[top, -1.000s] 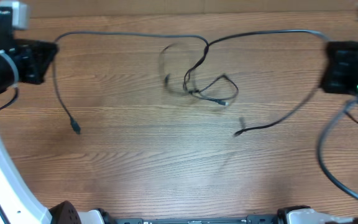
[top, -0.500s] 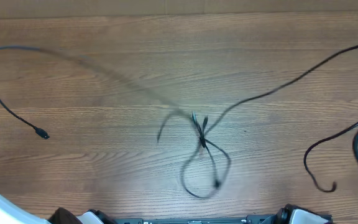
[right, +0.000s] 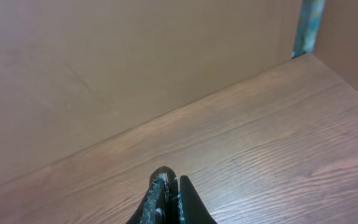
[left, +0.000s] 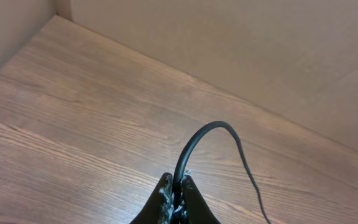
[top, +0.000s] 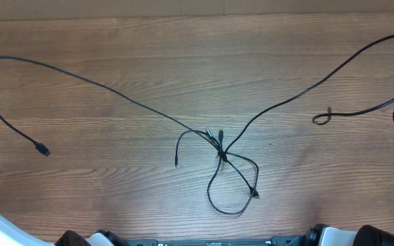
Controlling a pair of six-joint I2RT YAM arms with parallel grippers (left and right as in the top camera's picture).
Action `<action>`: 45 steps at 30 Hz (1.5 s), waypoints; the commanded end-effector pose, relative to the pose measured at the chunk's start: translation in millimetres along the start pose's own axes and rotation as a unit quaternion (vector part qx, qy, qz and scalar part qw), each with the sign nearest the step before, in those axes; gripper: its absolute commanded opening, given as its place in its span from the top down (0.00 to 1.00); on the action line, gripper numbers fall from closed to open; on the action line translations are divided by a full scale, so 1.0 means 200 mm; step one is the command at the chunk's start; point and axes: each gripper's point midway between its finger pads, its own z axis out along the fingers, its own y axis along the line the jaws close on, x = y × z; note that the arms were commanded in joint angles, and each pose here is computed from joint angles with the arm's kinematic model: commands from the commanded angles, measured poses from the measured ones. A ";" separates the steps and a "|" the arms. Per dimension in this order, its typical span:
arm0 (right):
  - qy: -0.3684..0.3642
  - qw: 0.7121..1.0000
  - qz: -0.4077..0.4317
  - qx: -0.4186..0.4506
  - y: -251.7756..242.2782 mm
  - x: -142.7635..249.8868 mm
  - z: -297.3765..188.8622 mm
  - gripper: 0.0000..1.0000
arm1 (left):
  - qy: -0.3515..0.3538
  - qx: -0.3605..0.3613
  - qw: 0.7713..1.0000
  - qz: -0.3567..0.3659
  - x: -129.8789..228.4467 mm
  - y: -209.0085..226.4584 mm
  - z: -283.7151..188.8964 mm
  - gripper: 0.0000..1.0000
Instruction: Untangle cables
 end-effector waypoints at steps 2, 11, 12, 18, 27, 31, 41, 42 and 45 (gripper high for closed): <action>-0.014 1.000 -0.016 -0.019 0.04 -0.02 -0.04 0.94 | -0.018 0.016 1.000 0.008 -0.03 -0.05 -0.04 0.96; 0.013 0.999 -0.007 -0.036 0.06 0.02 0.00 0.00 | -0.017 0.024 0.999 0.012 -0.02 -0.08 -0.05 0.96; 0.028 0.997 -0.005 -0.066 0.11 0.05 0.00 0.00 | -0.016 0.026 0.999 0.015 -0.02 -0.08 -0.05 0.96; 0.124 0.974 -0.005 -0.190 0.38 0.28 -0.07 0.00 | -0.010 0.041 0.999 0.032 -0.01 -0.14 -0.03 0.96; 0.218 0.939 -0.099 -0.248 0.72 0.59 -0.03 0.00 | -0.005 0.061 0.997 0.050 0.00 -0.22 -0.01 0.96; 0.225 0.916 -0.187 -0.275 0.90 0.77 0.12 0.00 | -0.005 0.062 0.997 0.052 0.00 -0.22 -0.01 0.96; 0.242 0.912 -0.215 -0.253 1.01 1.23 0.63 0.00 | -0.005 0.064 0.997 0.053 0.00 -0.23 -0.01 0.96; 0.256 0.913 -0.196 -0.252 1.01 1.29 0.67 0.01 | -0.005 0.064 0.997 0.053 0.00 -0.23 -0.01 0.96; 0.289 0.906 -0.162 -0.264 1.03 1.49 0.75 0.02 | -0.005 0.064 0.997 0.053 0.00 -0.23 -0.01 0.96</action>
